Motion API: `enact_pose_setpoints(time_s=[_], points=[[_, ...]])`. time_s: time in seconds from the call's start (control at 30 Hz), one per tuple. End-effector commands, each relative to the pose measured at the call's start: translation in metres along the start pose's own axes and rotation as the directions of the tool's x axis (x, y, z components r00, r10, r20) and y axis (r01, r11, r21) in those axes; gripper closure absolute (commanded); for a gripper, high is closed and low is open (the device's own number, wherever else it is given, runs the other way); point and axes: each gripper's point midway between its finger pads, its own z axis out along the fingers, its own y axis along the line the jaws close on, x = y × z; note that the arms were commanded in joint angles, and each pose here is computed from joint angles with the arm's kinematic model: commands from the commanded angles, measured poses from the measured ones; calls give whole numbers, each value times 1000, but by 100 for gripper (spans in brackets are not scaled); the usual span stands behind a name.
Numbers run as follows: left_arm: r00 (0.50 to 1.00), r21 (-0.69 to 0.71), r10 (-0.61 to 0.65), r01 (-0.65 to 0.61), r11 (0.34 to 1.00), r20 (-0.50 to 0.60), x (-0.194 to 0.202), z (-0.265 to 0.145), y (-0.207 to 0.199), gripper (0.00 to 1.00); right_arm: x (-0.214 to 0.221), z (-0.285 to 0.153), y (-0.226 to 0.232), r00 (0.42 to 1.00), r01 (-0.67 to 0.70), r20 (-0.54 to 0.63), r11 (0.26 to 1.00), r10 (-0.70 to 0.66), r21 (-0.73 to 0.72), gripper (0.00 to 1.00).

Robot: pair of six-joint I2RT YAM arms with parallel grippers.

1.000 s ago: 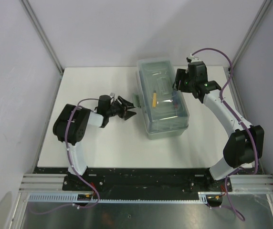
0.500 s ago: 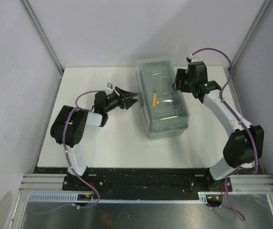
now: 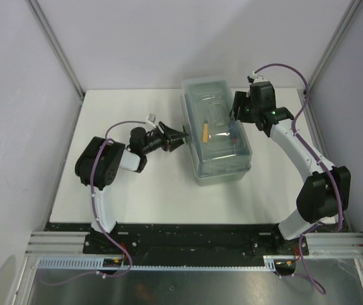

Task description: Pack the tool kit

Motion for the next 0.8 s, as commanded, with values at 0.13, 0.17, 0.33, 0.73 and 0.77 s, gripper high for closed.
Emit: enact_pose_setpoints(time_s=[0.13, 0.17, 0.33, 0.73, 0.77], points=[[979, 100, 203, -202, 974, -2, 4, 3, -18, 43, 60, 19, -5, 978, 50, -203, 999, -48, 5, 37], [977, 109, 211, -210, 972, 3, 3, 4, -20, 40, 60, 19, -5, 978, 52, -203, 999, -50, 4, 37], [970, 186, 242, -244, 952, 32, -1, 4, -32, 35, 59, 18, -6, 978, 61, -202, 998, -59, 3, 37], [933, 238, 346, -359, 903, 95, 1, -5, -39, 3, 57, 19, -6, 976, 76, -207, 997, -73, 3, 37], [936, 237, 340, -352, 906, 91, 1, -4, -37, 2, 57, 19, -6, 975, 78, -209, 997, -76, 2, 37]])
